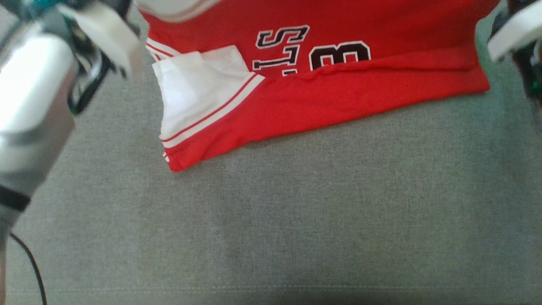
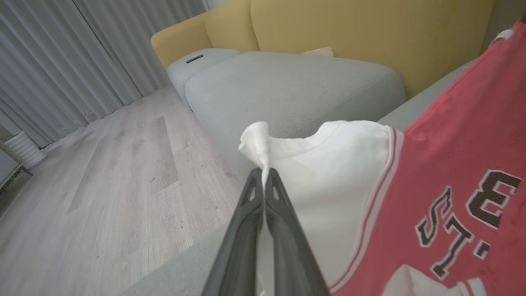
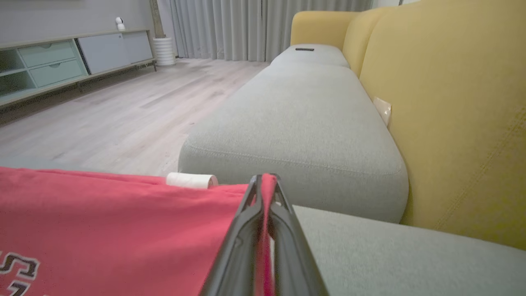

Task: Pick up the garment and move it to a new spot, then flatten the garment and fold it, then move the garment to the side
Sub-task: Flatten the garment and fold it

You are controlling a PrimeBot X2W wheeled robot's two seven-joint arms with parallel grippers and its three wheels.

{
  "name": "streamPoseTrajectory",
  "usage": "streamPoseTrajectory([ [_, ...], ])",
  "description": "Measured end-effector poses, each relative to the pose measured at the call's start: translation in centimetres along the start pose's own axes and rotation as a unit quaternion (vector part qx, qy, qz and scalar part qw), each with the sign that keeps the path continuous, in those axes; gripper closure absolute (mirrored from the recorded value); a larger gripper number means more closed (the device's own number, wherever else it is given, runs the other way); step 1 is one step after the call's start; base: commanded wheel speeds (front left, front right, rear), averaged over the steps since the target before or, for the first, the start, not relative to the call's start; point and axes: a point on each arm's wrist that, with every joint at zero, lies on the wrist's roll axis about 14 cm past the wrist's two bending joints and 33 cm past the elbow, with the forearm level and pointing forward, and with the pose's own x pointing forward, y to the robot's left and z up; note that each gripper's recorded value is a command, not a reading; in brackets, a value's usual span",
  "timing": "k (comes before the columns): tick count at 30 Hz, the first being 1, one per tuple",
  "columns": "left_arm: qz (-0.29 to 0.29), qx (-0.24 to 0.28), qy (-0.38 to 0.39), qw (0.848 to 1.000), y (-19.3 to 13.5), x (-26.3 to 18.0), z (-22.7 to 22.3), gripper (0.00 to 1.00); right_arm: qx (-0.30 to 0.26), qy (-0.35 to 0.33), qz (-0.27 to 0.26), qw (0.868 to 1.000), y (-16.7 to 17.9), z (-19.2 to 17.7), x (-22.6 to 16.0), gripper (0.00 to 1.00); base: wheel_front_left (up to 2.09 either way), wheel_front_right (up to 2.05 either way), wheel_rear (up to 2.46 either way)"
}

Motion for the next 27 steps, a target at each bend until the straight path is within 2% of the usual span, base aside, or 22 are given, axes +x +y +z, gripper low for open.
streamPoseTrajectory([
  [5,-0.025,-0.007,0.014,1.000,-1.9,-2.8,-0.9,1.00,-0.005,0.059,0.017,0.998,0.4,-2.7,-2.8,1.00,0.00,0.00,0.00],
  [11,-0.054,-0.003,0.037,0.998,-4.0,-6.5,-2.2,1.00,-0.027,0.104,0.041,0.993,1.0,-3.6,-5.4,1.00,0.00,0.00,0.00],
  [19,-0.103,-0.008,0.085,0.991,-7.5,-9.9,-4.1,1.00,-0.074,0.169,0.079,0.980,1.9,-6.3,-8.2,1.00,0.00,0.00,0.00],
  [27,-0.144,-0.022,0.131,0.981,-10.6,-11.8,-6.0,1.00,-0.098,0.235,0.089,0.963,1.3,-8.9,-10.2,1.00,0.00,0.00,0.00],
])
